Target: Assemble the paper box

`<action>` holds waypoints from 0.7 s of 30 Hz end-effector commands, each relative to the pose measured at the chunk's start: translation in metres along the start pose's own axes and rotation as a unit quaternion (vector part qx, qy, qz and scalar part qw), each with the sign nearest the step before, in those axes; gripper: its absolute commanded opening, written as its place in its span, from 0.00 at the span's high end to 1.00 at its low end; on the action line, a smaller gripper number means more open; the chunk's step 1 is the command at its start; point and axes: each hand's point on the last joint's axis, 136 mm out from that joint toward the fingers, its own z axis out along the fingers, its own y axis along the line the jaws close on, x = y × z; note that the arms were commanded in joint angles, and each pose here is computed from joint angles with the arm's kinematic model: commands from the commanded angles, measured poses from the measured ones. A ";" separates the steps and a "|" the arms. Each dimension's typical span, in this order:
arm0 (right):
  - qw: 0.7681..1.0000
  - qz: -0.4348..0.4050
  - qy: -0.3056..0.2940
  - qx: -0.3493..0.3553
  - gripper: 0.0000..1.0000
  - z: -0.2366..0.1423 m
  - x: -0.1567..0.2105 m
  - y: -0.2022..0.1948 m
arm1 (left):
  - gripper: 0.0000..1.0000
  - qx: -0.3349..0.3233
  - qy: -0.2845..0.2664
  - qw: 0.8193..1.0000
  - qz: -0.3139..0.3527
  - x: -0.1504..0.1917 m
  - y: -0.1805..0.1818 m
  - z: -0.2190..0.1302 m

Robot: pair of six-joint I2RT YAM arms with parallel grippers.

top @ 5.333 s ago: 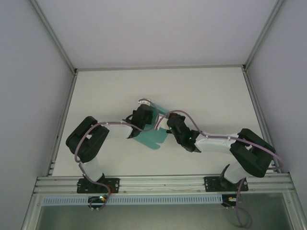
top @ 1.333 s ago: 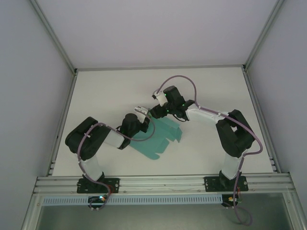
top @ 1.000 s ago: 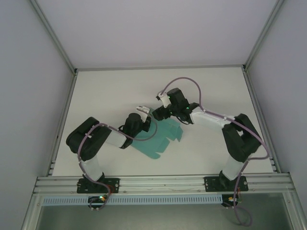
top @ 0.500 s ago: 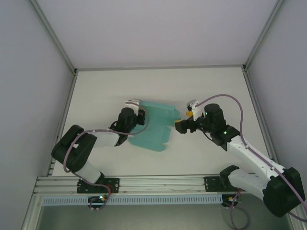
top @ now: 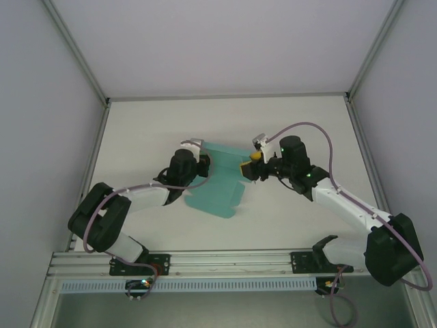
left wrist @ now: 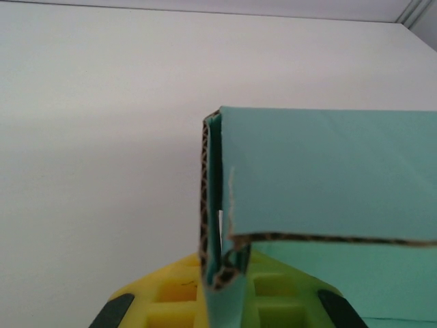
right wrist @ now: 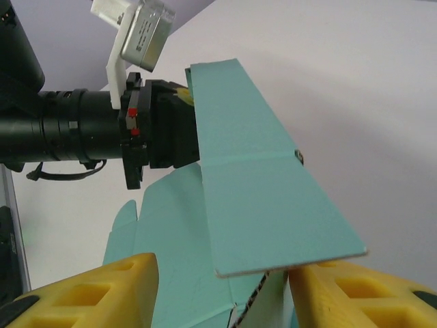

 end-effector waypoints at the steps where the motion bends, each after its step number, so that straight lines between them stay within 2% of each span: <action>1: 1.000 0.001 -0.005 0.003 0.45 0.003 0.002 0.001 | 1.00 0.006 -0.026 0.999 -0.024 -0.025 -0.010 -0.004; 3: 1.000 0.001 -0.008 0.008 0.41 0.003 0.001 -0.001 | 1.00 0.012 -0.028 0.999 -0.030 -0.029 -0.013 -0.005; 7: 1.000 -0.001 -0.002 0.031 0.40 0.004 0.003 -0.009 | 1.00 0.023 -0.030 0.999 -0.038 -0.033 -0.017 -0.007; 11: 0.999 -0.003 0.009 0.047 0.46 0.007 0.006 -0.017 | 1.00 0.037 -0.031 0.998 -0.037 -0.036 -0.024 -0.012; 12: 0.999 -0.004 0.010 0.049 0.49 0.007 0.005 -0.017 | 1.00 0.038 -0.029 0.998 -0.036 -0.036 -0.024 -0.012; 13: 0.999 -0.005 0.010 0.053 0.57 0.008 0.004 -0.019 | 1.00 0.042 -0.029 0.998 -0.031 -0.036 -0.026 -0.013; 17: 0.998 -0.014 0.004 0.068 0.92 0.009 -0.003 -0.020 | 1.00 0.018 -0.015 1.000 -0.019 -0.030 -0.018 -0.009; 19: 0.997 -0.018 -0.003 0.072 1.00 0.006 -0.008 -0.019 | 1.00 -0.015 -0.013 1.000 -0.011 -0.027 -0.005 -0.008; 21: 0.996 -0.023 -0.011 0.086 1.00 0.000 -0.013 -0.018 | 1.00 -0.050 -0.011 0.999 -0.010 -0.023 0.012 -0.007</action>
